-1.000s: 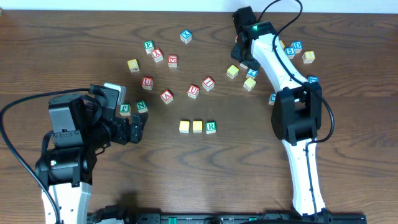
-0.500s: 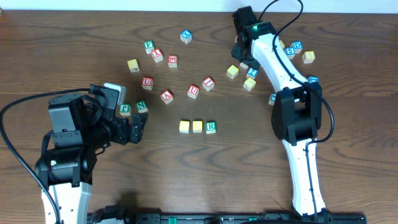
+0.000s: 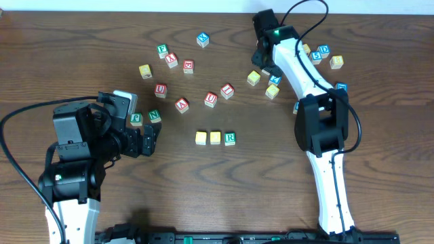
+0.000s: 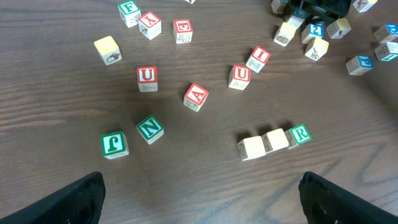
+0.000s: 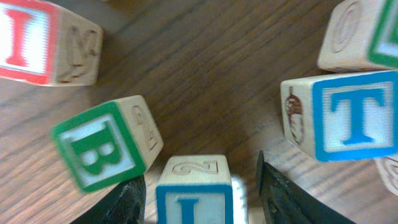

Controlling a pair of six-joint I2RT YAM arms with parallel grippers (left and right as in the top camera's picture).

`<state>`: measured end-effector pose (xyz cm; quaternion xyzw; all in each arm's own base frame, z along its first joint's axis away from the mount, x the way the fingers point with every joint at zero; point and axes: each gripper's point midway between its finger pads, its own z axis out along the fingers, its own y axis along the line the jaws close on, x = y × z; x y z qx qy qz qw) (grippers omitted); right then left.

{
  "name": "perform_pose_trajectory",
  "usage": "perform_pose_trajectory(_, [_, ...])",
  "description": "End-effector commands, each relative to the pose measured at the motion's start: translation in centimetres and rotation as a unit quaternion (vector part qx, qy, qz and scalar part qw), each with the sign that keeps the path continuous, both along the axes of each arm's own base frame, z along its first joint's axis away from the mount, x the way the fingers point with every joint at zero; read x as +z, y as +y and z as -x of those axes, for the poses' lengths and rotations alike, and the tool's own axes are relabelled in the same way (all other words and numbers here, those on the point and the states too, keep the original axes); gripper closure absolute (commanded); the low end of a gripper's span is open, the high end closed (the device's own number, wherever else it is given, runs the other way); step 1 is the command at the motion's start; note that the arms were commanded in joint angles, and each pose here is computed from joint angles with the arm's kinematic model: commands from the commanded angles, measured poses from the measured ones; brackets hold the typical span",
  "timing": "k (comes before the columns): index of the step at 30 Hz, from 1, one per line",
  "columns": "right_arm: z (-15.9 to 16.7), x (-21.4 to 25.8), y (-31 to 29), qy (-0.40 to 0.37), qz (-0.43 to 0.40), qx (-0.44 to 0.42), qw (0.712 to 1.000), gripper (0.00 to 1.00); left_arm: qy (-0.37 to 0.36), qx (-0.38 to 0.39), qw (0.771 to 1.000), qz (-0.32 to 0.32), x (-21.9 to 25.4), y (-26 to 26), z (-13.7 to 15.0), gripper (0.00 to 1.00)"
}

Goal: Spell out CORL
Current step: 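Lower the right gripper and close it on the L block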

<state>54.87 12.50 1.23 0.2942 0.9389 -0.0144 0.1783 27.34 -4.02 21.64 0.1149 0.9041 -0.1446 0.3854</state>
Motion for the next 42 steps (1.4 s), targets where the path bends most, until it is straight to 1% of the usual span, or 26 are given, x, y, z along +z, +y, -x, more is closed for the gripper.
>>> perform_pose_trajectory(1, [0.1, -1.1, 0.2, 0.003, 0.008, -0.005, 1.0, 0.48, -0.016, -0.008, 1.0, -0.002, 1.0, -0.1, -0.2, 0.02])
perform_pose_trajectory(10, [-0.1, -1.0, 0.2, -0.002, 0.008, -0.002, 1.0, 0.47, -0.016, -0.008, 1.0, -0.002, 1.0, -0.1, -0.2, 0.02])
perform_pose_trajectory(23, [-0.6, 0.8, 0.4, -0.01, 0.008, 0.009, 1.0, 0.48, -0.016, -0.008, 1.0, -0.002, 1.0, -0.1, -0.2, 0.02])
perform_pose_trajectory(30, [-0.5, 0.9, 0.4, -0.008, 0.009, 0.011, 1.0, 0.48, -0.016, -0.008, 1.0, -0.002, 1.0, -0.1, -0.2, 0.02])
perform_pose_trajectory(40, [-0.5, 0.9, 0.4, -0.007, 0.009, 0.011, 1.0, 0.6, -0.016, -0.008, 1.0, -0.002, 1.0, -0.1, -0.2, 0.02])
perform_pose_trajectory(42, [-0.4, 0.9, 0.6, -0.006, 0.007, 0.012, 1.0, 0.64, -0.016, -0.008, 1.0, -0.002, 1.0, -0.1, -0.2, 0.02])
